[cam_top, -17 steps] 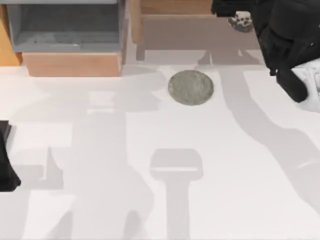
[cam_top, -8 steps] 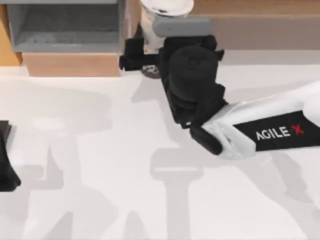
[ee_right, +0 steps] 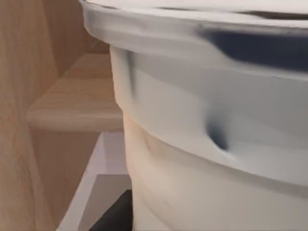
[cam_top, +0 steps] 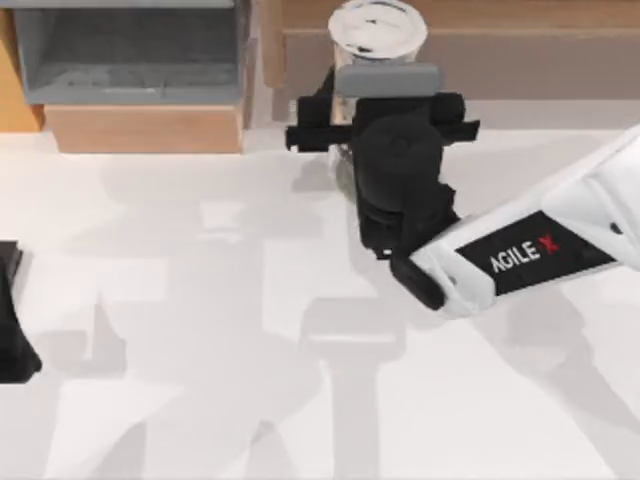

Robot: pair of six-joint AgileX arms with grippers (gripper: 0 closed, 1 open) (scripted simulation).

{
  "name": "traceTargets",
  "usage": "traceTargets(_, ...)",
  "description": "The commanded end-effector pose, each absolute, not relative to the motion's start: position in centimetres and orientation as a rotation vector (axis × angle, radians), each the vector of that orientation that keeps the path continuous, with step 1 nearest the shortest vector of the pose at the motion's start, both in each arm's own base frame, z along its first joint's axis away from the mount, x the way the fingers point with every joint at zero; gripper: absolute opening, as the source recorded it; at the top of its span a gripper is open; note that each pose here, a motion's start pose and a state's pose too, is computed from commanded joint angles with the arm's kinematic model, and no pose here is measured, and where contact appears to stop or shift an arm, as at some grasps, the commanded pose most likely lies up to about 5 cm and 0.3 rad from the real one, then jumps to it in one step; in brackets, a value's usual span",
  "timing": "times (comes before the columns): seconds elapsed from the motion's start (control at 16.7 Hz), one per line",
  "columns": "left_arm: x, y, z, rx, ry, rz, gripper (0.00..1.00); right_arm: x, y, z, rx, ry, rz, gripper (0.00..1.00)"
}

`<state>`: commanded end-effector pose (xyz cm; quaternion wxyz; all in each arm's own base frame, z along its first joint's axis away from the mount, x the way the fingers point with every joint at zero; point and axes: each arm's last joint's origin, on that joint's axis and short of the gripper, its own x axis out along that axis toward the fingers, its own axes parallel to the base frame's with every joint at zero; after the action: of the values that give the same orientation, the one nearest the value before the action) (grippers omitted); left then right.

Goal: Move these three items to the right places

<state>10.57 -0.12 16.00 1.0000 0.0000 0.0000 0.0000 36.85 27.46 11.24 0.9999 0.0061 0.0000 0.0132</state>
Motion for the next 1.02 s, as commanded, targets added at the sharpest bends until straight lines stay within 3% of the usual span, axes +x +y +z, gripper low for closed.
traceTargets(0.36, 10.6, -0.1, 16.0, 0.000, 0.000, 0.000, 1.00, 37.8, 26.3, 11.0, -0.009, -0.003, -0.013, 0.00)
traceTargets(0.84, 10.6, -0.1, 16.0, 0.000, 0.000, 0.000, 1.00, 34.7, 30.0, 10.0, 0.037, 0.010, 0.082, 0.00)
traceTargets(1.02, 10.6, -0.1, 16.0, 0.000, 0.000, 0.000, 1.00, 35.4, 29.1, 9.0, 0.033, 0.004, 0.059, 0.00)
